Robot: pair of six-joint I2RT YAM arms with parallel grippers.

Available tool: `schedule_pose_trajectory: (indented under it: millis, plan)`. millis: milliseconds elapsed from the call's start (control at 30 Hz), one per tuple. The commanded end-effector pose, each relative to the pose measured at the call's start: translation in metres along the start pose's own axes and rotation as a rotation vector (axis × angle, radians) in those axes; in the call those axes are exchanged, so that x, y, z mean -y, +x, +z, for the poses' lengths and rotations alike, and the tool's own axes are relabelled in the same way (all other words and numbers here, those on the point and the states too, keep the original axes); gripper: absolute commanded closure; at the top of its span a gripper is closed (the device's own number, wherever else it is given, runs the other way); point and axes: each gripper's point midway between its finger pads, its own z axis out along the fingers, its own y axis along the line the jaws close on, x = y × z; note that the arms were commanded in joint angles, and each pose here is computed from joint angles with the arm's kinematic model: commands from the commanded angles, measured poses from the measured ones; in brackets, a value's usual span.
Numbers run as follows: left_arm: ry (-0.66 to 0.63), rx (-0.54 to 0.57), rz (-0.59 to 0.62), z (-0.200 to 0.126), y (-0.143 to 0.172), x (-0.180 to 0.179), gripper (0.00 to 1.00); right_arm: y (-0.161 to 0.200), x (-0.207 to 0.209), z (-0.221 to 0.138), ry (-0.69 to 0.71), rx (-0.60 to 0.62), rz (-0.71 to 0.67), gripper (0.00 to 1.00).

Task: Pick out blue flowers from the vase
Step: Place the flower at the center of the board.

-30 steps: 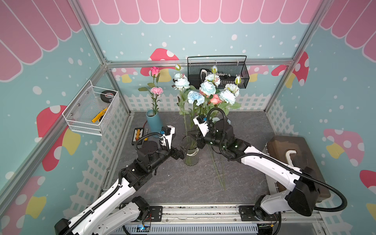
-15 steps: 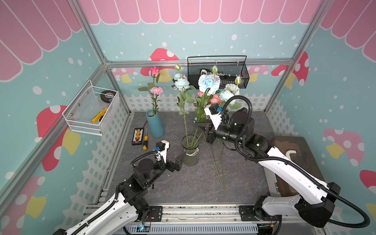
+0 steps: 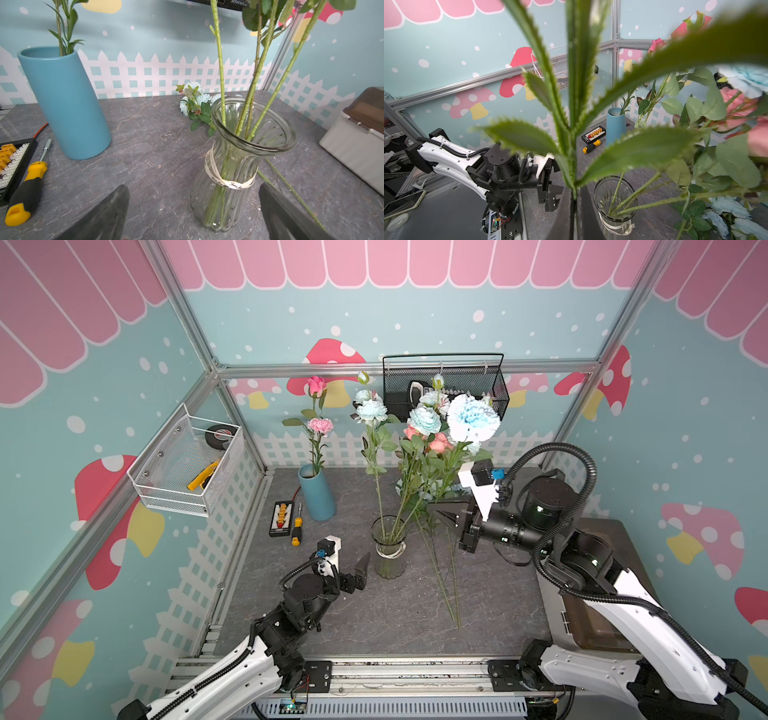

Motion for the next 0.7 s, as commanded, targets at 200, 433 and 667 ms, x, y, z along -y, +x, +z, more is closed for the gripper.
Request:
schedule_pose_trajectory:
  millis: [200, 433, 667]
  plan:
    - [-0.036, 0.054, -0.010, 0.004, -0.004, -0.006, 0.03, 0.054, 0.023, -0.036, 0.178, -0.106, 0.030, 1.00]
    - [-0.037, 0.038, -0.008, 0.008, -0.001, -0.005, 0.03, 0.091, 0.070, -0.075, 0.489, -0.165, 0.047, 1.00]
    - [-0.042, 0.036, -0.009, 0.009, 0.001, -0.006, 0.03, 0.123, 0.109, -0.087, 0.656, -0.245, 0.109, 1.00]
